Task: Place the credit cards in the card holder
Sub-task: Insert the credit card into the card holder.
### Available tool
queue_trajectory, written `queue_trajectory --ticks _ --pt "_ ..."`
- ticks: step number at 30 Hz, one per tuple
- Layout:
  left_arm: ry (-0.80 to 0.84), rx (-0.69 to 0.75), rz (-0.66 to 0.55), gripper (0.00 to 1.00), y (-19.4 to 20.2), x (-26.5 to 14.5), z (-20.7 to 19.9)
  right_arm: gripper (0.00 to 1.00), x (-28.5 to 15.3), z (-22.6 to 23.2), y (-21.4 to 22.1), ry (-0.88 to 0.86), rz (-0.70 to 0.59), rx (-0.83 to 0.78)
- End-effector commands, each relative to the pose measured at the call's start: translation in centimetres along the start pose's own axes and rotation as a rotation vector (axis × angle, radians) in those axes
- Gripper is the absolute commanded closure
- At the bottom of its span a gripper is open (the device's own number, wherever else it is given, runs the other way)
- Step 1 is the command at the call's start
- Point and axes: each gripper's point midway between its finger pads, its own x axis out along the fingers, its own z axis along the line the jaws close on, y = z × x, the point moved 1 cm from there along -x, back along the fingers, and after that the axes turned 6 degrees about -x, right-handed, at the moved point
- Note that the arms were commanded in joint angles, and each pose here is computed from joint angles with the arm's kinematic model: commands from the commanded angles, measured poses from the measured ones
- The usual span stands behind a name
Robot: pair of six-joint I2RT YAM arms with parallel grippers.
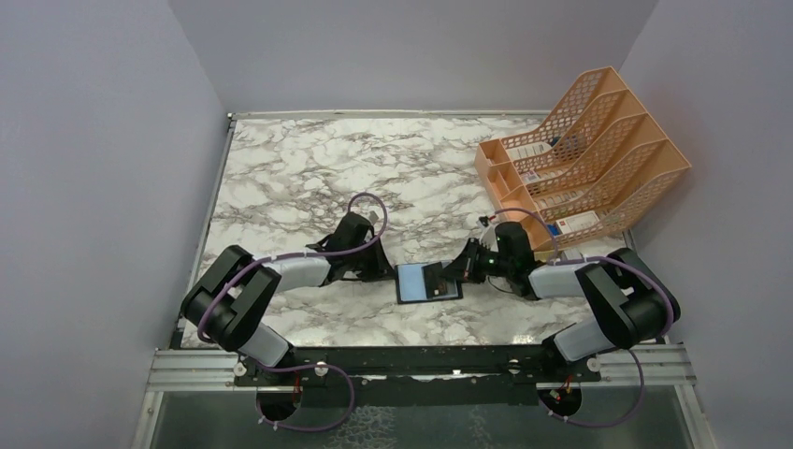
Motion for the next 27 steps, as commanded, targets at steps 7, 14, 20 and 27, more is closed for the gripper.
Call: queue_trajectory --ticks 7,14,20,27 --pt "-0.125 -0.062 0.115 0.88 4.4 0.0 4.2 0.99 -0.3 -0.7 -0.9 0.028 -0.102 -0.033" --pt "-0.116 -0.062 0.121 0.88 4.9 0.1 3.9 0.99 -0.3 -0.8 -1.2 0.027 -0.132 -0.056" --pt "-0.119 -0.065 0.13 0.88 5.3 0.3 4.0 0.99 0.0 -0.8 -1.0 0.018 -0.115 -0.067" --pt "-0.124 -0.065 0.127 0.88 5.3 0.4 4.2 0.99 0.0 -1.0 0.6 0.011 -0.045 -0.05"
